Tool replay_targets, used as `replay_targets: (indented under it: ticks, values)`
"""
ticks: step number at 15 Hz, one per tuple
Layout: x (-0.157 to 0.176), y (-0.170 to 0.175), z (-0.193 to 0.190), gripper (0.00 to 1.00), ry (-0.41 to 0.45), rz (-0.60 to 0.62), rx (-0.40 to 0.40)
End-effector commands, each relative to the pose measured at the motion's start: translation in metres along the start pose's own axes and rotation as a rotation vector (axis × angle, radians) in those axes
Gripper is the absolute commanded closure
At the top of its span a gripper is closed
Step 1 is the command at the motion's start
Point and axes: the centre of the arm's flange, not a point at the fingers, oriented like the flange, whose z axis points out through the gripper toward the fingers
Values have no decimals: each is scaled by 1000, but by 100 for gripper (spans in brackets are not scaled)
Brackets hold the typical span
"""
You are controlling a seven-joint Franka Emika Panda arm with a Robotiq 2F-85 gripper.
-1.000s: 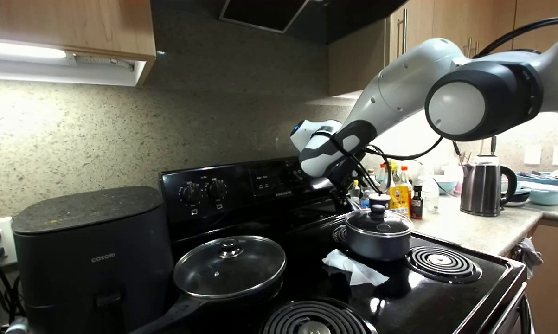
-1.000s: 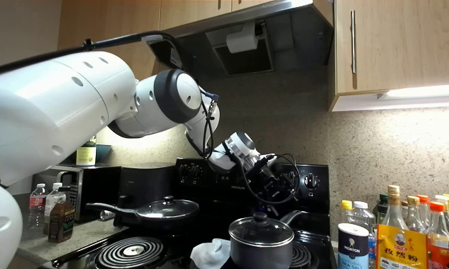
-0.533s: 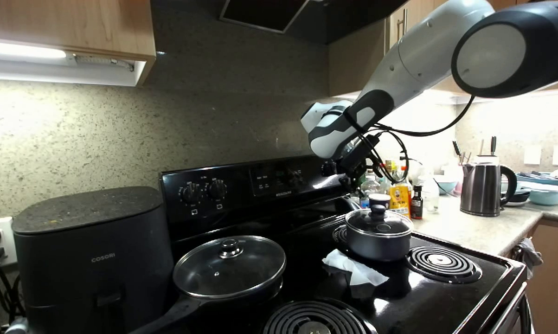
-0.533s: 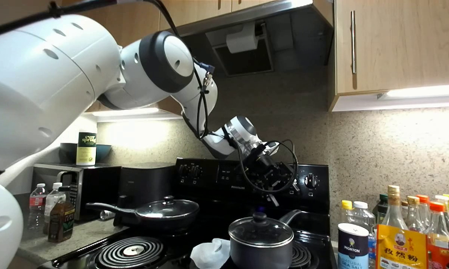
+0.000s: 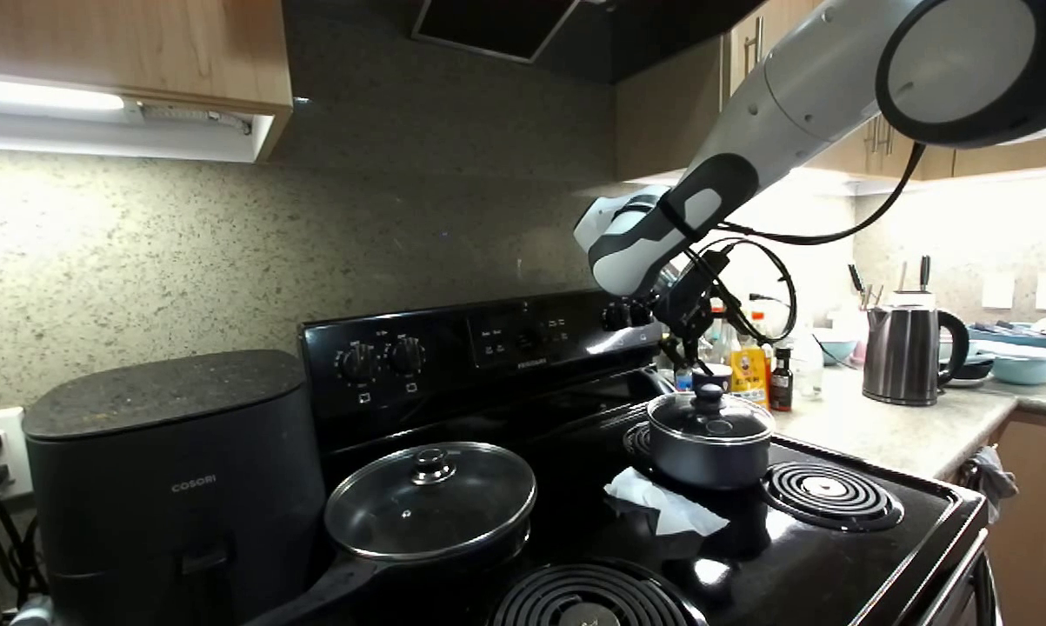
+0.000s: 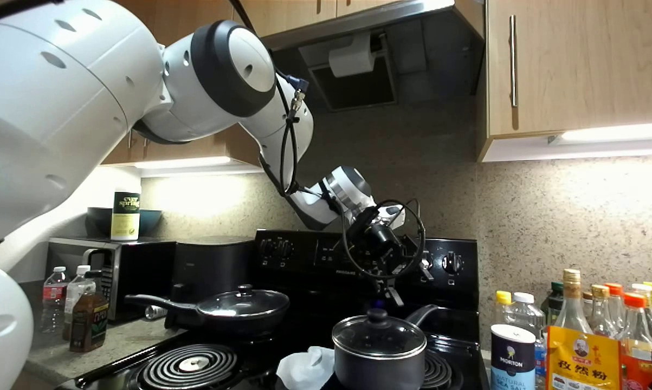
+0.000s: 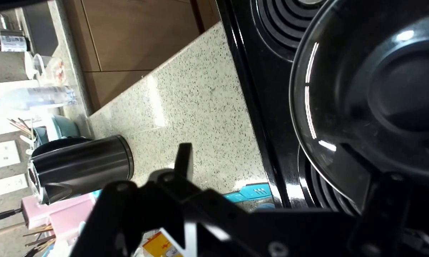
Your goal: Move the pot from the right bottom plate to the right top plate of the stove
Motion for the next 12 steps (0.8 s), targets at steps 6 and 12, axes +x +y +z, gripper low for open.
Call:
replay_targets:
  ticks: [6,12]
  values:
    - [-29,-12,-15,0,81,-106,31]
    - [-65,-50,-78,0,293,-293,-71]
